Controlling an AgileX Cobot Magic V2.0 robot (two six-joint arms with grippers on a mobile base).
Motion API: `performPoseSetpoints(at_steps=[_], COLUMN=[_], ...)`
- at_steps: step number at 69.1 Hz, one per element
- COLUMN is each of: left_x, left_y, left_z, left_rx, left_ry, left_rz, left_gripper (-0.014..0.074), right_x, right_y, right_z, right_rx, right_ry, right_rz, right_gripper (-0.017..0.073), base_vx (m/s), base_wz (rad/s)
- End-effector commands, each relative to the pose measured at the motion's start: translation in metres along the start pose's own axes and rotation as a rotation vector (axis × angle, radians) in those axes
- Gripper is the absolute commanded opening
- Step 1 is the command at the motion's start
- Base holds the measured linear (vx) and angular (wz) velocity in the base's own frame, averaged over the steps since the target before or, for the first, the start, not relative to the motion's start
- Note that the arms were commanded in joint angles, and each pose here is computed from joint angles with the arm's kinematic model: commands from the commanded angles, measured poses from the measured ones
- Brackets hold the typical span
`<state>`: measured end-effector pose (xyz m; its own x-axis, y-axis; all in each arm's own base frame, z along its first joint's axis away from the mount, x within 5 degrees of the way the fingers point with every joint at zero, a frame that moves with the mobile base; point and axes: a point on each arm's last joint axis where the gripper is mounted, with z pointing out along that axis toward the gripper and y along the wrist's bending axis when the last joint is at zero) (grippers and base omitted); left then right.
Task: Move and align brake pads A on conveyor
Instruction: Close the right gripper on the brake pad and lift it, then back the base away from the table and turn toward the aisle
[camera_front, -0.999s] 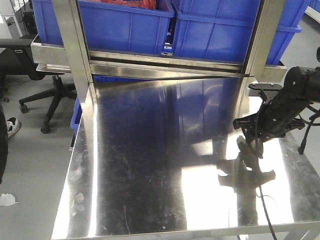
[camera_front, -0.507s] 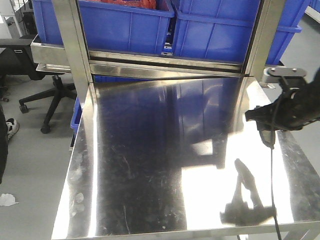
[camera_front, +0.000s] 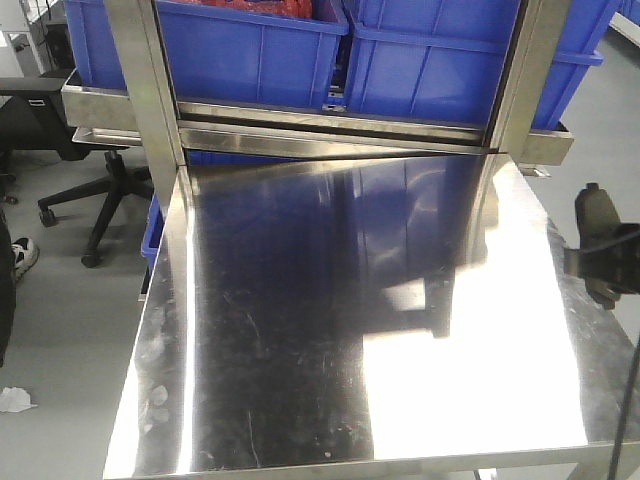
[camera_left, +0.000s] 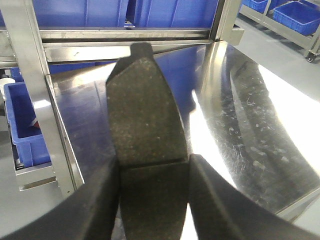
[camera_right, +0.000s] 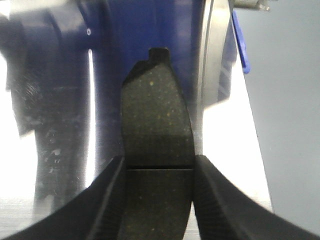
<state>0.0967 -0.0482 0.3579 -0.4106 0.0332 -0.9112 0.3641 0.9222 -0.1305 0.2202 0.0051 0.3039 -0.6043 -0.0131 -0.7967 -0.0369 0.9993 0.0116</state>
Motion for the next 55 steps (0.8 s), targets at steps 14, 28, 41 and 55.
performPoseSetpoints(at_steps=[14,28,41,55], left_x=[-0.015,-0.015,-0.015,-0.015], left_y=[-0.0031,-0.0031,-0.0031,-0.0031], left_z=[-0.0046,-0.0046,-0.0046,-0.0046], left_rx=[0.029,0.029,0.029,0.029], left_ry=[-0.109,-0.109,-0.109,-0.109], left_rz=[-0.002,-0.002,-0.002,-0.002], left_gripper=[0.0177,0.0177,0.0177,0.0177], right_x=[-0.0034,-0.0024,-0.0024,-0.0024], right_y=[-0.0002,-0.0002,-0.0002,-0.0002], right_z=[-0.0282,-0.0283,-0.0283,-0.0283], right_rx=[0.01,0.009,0.009,0.009], right_ry=[-0.201,-0.19,-0.19,-0.19], right_rz=[-0.009,-0.008,-0.008,-0.008], right_gripper=[0.0087,0.0087,0.0087,0.0087], base_vx=[0.0,0.0,0.0,0.0], base_wz=[0.0,0.0,0.0,0.0])
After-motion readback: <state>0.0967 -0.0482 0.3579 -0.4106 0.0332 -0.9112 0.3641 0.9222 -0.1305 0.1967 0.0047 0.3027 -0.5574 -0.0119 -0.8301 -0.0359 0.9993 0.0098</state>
